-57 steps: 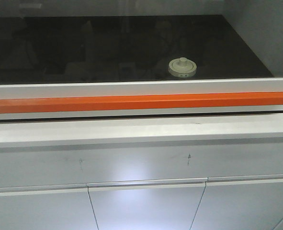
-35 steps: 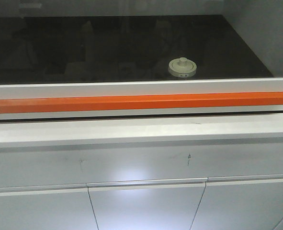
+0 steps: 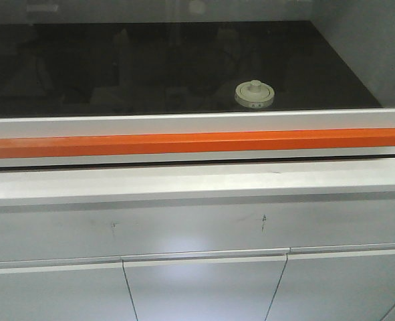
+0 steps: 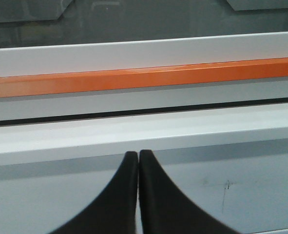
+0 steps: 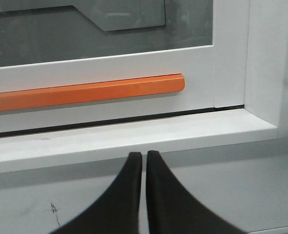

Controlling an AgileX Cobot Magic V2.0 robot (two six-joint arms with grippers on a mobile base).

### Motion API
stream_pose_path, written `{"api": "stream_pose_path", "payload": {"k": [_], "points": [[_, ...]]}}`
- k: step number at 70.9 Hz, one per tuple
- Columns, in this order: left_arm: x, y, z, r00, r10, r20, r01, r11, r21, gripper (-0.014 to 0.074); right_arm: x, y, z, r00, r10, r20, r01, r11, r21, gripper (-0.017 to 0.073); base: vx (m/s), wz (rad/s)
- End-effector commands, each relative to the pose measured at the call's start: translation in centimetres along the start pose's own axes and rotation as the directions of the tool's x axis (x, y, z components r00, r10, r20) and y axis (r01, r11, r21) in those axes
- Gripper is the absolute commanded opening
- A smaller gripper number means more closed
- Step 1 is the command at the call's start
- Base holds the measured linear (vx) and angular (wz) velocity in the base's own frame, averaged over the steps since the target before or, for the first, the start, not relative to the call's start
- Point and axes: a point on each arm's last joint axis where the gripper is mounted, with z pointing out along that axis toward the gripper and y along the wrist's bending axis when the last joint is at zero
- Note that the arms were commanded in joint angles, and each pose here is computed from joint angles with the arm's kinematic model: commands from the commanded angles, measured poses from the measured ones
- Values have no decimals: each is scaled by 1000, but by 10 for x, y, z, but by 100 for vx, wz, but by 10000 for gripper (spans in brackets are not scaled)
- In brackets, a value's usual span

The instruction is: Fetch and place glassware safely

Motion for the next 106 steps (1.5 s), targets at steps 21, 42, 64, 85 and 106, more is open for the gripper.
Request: {"api": "stream_pose_path", "payload": {"k": [21,42,64,85,106], "points": [[0,0,0,997,-12,75,11,1000,9,-7,-5,1,0,995,-11,103,12,1000,-7,-1,0,0],[-17,0,-3,964,-49,263,45,999,21,-7,-12,2,-2,983,-10,183,14,1000,-16,-1,0,0],[-111,-3,-23,861,-68,504,52,998,45,-7,-103,6,-15,928,-15,373,25,999,-21,-1,0,0],[-218,-7,10,886,43,462,-47,999,-4,-7,-206,11,18,921,-41,388,49,999,-10,-1,0,0],[-217,-7,72,952,21,305,-24,1000,6,-7,-207,12,88,972,-43,232,47,999,-13,-1,0,0]]}}
